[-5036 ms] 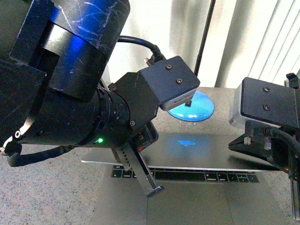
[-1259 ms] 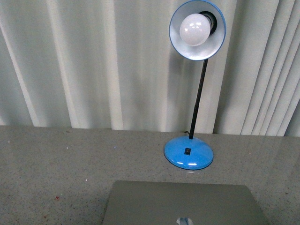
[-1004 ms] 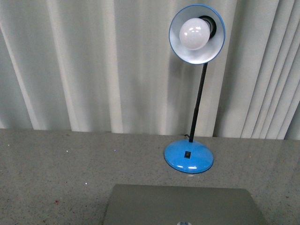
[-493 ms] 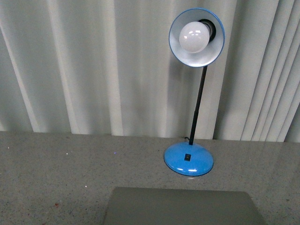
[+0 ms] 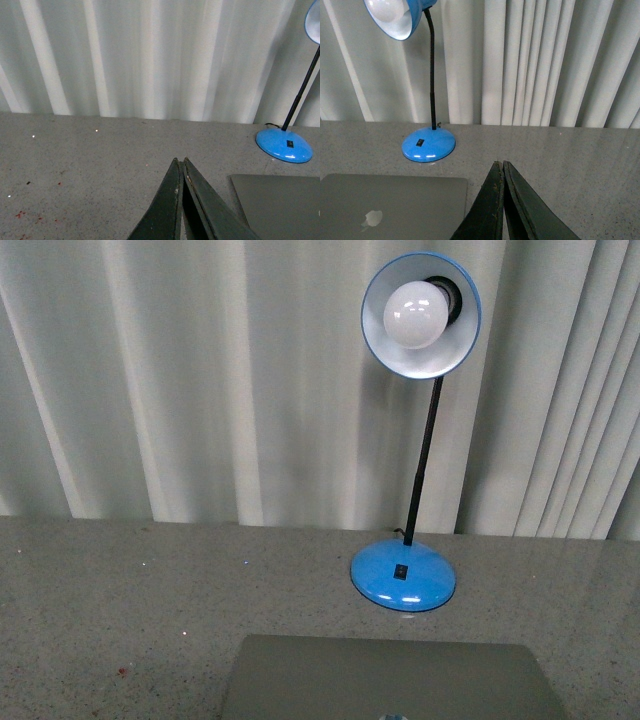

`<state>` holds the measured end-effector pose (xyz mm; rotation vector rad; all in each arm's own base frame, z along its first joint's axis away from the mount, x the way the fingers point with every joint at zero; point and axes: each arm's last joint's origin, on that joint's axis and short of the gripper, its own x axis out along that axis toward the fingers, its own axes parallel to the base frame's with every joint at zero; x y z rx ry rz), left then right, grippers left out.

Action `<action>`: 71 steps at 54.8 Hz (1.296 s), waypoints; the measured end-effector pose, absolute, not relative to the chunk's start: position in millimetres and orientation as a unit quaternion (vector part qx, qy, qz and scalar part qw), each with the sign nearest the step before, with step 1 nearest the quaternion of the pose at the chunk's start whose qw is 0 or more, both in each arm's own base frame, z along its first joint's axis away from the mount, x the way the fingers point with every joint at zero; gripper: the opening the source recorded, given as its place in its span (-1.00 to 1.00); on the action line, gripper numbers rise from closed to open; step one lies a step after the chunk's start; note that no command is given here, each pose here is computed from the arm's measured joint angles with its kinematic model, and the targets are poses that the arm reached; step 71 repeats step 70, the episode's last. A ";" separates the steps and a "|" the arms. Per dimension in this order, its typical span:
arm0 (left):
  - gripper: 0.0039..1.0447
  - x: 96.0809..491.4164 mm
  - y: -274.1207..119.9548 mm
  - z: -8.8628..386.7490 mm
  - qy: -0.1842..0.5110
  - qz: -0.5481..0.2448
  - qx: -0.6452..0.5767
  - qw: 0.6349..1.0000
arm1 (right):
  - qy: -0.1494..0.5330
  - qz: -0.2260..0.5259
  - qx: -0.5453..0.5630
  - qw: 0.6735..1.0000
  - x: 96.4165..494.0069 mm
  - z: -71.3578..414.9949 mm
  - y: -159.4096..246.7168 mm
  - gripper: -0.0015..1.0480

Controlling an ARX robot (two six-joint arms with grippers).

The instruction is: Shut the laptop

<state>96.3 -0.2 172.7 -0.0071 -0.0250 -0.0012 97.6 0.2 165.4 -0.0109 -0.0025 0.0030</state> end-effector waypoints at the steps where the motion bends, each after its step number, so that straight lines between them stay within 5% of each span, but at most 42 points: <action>1: -0.94 96.3 -0.2 172.6 -0.012 -0.001 -0.004 1.000 | -0.001 0.002 -0.005 1.000 97.6 165.4 0.2 -0.94; 20: -0.91 96.2 -0.2 172.5 -0.012 -0.001 -0.004 1.000 | -0.001 0.002 -0.006 1.000 97.6 165.4 0.2 -0.92; 35: -0.02 96.2 -0.2 172.6 -0.012 -0.001 -0.004 1.000 | -0.001 0.002 -0.006 1.000 97.6 165.4 0.2 -0.03; 46: 0.89 96.2 -0.2 172.6 -0.012 -0.001 -0.004 1.000 | -0.001 0.002 -0.005 1.000 97.6 165.4 0.2 0.84; 71: 0.87 96.2 -0.2 172.6 -0.012 -0.001 -0.002 1.000 | -0.001 0.002 -0.005 1.000 97.6 165.4 0.2 0.86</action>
